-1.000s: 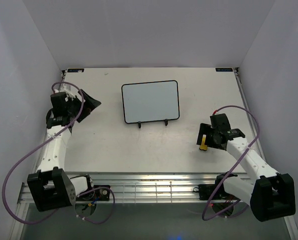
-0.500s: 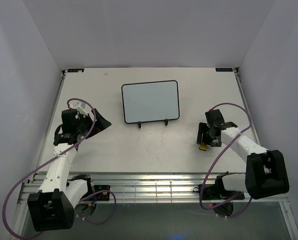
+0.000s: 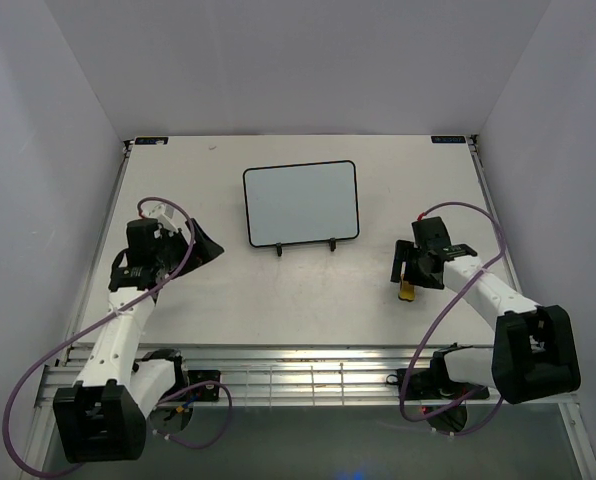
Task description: Erase the whiteboard
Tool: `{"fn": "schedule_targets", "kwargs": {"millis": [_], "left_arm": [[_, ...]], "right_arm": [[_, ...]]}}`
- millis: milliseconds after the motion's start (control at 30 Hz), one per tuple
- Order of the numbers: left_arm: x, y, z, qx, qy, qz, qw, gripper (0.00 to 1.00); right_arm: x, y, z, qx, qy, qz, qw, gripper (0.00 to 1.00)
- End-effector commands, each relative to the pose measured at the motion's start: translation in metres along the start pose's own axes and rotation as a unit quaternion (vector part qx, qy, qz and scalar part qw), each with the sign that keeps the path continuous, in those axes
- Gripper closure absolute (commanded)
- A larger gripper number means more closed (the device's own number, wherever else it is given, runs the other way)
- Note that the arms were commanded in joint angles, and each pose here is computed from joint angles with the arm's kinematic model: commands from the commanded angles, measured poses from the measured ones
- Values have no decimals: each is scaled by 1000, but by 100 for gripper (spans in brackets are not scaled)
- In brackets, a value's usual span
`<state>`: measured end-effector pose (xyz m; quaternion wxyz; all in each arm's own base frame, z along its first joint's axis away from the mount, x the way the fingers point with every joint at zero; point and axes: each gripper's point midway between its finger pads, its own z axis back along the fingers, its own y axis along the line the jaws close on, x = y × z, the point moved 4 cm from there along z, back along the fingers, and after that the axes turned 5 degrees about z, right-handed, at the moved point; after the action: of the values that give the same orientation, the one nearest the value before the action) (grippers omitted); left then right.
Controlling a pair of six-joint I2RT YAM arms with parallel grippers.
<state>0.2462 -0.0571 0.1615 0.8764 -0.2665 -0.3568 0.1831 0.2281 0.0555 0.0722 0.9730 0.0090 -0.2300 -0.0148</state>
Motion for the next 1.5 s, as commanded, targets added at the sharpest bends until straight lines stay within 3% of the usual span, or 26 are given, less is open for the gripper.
{"fn": "schedule_targets", "kwargs": {"millis": [0,167,500,833,1000,1167,1467], "left_arm": [[18,-6,17,15,-57,-19,998,2],[25,-5,30,33,-96,-19,995,2],[22,-5,25,27,-80,-18,996,2],[22,-6,24,23,-79,-19,996,2],[21,-6,24,23,-77,-19,997,2],[22,-6,24,23,-78,-19,997,2],[23,-7,27,22,-88,-20,996,2]], "right_arm": [[20,-1,12,0,-48,1,999,18],[19,2,4,4,-30,9,1000,24],[11,2,-9,3,-5,9,1000,43],[8,6,-12,14,5,12,1000,68],[21,20,2,50,-19,22,998,71],[66,85,41,104,-100,98,985,71],[131,233,57,136,-197,239,941,73]]}}
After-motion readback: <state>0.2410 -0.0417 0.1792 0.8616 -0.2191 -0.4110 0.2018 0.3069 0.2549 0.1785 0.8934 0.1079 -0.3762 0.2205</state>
